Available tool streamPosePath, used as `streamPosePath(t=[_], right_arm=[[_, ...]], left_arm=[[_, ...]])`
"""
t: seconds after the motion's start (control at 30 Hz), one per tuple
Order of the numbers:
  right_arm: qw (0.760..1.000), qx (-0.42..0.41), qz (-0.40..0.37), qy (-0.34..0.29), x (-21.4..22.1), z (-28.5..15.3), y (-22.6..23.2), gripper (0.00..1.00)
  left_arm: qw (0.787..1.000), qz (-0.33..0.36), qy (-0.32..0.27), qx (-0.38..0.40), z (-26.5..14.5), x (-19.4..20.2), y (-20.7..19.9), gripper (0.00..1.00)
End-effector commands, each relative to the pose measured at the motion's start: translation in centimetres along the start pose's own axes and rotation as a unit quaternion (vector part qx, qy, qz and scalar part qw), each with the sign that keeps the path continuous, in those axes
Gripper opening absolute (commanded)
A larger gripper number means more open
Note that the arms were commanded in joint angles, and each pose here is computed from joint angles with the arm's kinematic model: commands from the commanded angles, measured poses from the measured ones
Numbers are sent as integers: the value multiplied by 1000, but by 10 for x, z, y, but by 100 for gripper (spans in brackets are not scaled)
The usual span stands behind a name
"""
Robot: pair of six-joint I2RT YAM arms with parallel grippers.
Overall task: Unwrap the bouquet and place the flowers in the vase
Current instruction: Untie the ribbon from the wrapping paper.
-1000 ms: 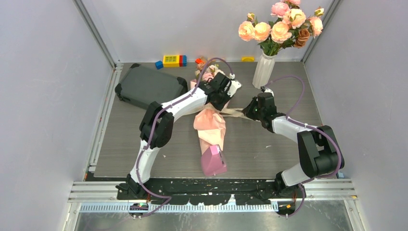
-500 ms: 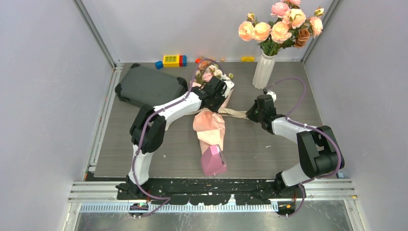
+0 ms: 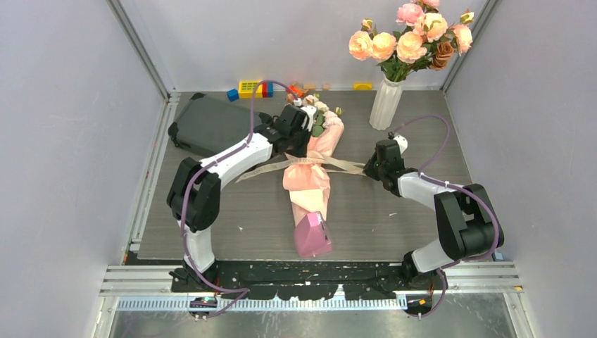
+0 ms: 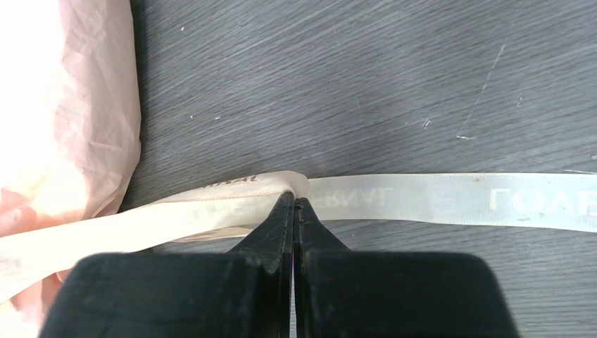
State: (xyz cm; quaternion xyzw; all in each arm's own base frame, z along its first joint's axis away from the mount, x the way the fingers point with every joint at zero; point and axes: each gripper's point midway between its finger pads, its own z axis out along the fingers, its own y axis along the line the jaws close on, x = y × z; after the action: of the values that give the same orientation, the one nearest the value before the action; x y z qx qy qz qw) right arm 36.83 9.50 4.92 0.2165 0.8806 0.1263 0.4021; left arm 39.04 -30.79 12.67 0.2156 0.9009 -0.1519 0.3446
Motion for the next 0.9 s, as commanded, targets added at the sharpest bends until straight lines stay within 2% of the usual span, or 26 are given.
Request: streamPosePath(t=[0.0,0.53,0.87], right_arm=[[999,18,15,-33,-14,-5,-6,0],[993,94,35,-56,-10,-13,-42,0],[992,110,51,-43,4,-13,-52,0]], left_arm=[[996,-58,-58,16,-27,-30,8,0],[980,-177,-82,-35,-58,3,68,0],[964,-244,-84,-65,-69,47,89,0]])
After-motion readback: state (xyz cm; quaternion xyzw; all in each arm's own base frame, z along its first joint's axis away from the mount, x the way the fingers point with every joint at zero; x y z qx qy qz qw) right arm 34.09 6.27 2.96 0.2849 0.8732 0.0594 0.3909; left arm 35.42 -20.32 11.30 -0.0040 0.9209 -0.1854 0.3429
